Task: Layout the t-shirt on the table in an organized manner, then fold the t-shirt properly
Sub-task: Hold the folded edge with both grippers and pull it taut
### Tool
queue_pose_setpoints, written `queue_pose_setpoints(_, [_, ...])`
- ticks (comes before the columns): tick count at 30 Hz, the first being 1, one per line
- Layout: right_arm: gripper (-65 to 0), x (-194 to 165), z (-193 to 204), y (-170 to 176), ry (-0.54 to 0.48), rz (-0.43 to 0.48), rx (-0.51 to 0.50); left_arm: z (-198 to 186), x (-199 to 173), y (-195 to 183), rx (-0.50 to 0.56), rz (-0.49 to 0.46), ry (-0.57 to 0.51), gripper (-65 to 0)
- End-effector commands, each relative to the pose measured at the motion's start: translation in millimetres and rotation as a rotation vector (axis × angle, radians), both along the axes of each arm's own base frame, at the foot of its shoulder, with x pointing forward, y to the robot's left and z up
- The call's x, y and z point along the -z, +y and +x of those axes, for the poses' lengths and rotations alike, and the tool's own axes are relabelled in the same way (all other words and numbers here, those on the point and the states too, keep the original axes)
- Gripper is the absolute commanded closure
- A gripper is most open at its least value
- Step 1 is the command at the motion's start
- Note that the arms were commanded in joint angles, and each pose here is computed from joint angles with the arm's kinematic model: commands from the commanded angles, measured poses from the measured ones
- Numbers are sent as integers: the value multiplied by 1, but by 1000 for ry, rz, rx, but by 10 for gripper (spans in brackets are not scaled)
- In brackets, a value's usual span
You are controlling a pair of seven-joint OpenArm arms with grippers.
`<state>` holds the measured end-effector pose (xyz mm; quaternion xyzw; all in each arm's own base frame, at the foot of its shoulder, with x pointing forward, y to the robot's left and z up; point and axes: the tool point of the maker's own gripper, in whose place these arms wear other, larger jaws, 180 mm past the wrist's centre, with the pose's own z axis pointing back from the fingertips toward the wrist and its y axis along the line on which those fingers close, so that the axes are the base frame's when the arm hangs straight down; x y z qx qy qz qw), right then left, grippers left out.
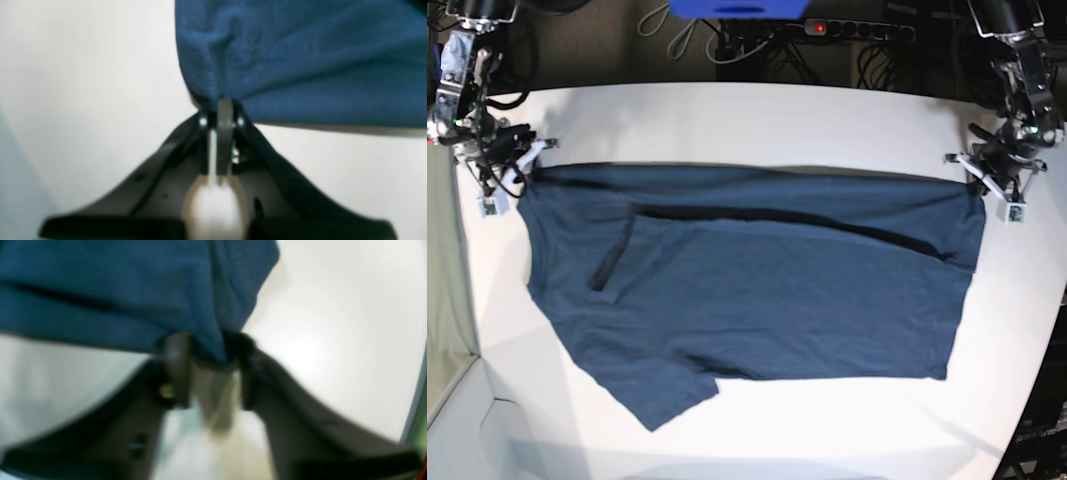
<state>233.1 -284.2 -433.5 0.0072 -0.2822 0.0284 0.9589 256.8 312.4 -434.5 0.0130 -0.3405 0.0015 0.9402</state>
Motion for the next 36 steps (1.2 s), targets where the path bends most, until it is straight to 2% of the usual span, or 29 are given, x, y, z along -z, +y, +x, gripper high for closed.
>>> queue_pose_setpoints(1, [-58, 10, -13, -8, 77, -29, -1, -19, 13, 10, -2, 39, 101, -2])
queue_pose_setpoints(2, [-6, 12, -15, -8, 83, -27, 1, -21, 15, 11, -5, 36, 108, -2])
queue_pose_setpoints(5, [0, 14, -22, -8, 98, -29, -2, -25, 16, 10, -3, 37, 113, -1])
queue_pose_setpoints(8, [0, 1, -17, -11, 72, -61, -24, -28, 8, 8, 15, 55, 99, -1])
queue_pose_setpoints(16, [0, -68, 27, -9, -49, -177, -102, 8, -45, -5, 75, 116, -57, -1])
queue_pose_setpoints(19, [0, -99, 49, -12, -103, -219, -104, 28, -79, -12, 102, 150, -155, -1])
queue_pose_setpoints(23, [0, -124, 60, -17, -118, -272, -107, 33, -113, 2, 55, 186, -245, -1])
queue_pose_setpoints(28, [0, -122, 51, -16, -91, -283, -113, 28, -121, 13, -13, 181, -275, -1])
queue_pose_setpoints(36, [0, -99, 22, -11, -25, -270, -138, 8, -101, 15, -15, 173, -210, -1])
